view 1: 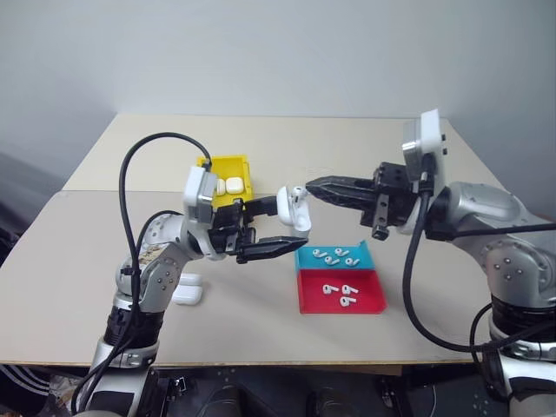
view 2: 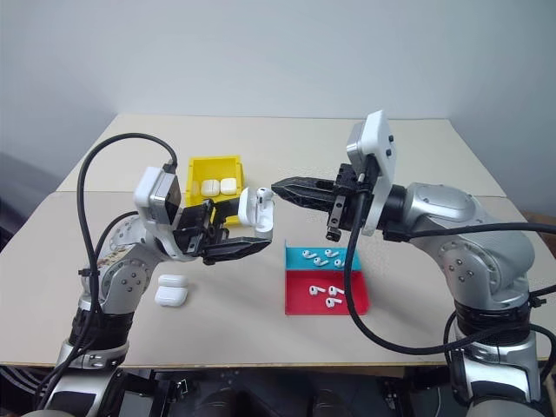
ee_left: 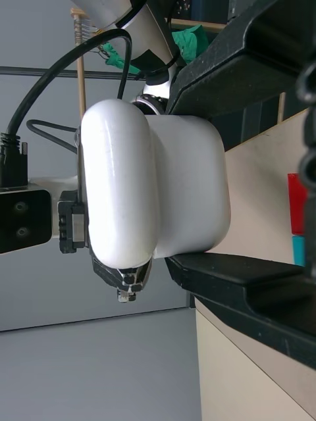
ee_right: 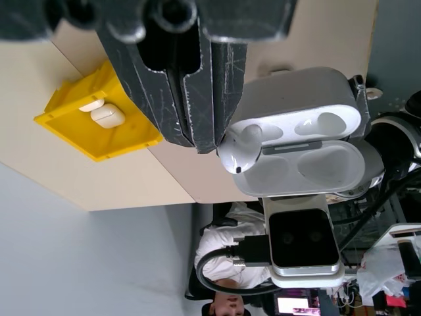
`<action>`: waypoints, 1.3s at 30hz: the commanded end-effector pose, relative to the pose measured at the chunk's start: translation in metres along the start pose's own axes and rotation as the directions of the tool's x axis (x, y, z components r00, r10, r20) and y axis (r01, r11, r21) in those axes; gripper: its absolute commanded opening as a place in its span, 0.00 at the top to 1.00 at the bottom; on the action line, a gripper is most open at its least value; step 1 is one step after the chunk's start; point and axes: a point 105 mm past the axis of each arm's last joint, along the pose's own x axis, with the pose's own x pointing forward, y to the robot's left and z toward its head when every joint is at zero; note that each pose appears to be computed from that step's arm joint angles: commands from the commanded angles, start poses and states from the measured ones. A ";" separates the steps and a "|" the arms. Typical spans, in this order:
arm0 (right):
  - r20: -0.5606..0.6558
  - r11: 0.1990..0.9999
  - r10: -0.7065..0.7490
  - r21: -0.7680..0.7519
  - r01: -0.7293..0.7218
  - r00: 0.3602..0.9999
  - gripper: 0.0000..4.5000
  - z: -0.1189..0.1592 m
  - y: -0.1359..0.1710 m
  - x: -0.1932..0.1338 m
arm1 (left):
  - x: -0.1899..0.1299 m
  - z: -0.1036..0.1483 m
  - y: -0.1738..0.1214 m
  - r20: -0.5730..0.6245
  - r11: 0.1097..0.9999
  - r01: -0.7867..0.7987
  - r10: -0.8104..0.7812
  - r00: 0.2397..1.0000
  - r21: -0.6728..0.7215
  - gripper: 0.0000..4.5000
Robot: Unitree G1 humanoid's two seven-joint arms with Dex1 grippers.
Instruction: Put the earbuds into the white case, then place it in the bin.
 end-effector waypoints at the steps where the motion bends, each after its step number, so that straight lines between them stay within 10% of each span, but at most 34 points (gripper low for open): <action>1: 0.028 0.999 0.030 -0.043 -0.029 0.999 0.98 0.012 0.007 0.002 | 0.003 0.009 -0.002 0.020 0.999 0.018 -0.019 1.000 0.040 0.38; 39: 0.004 0.998 0.047 -0.049 -0.046 0.999 0.98 0.012 0.017 -0.005 | 0.004 0.008 0.000 0.027 0.999 0.004 -0.005 1.000 0.039 0.38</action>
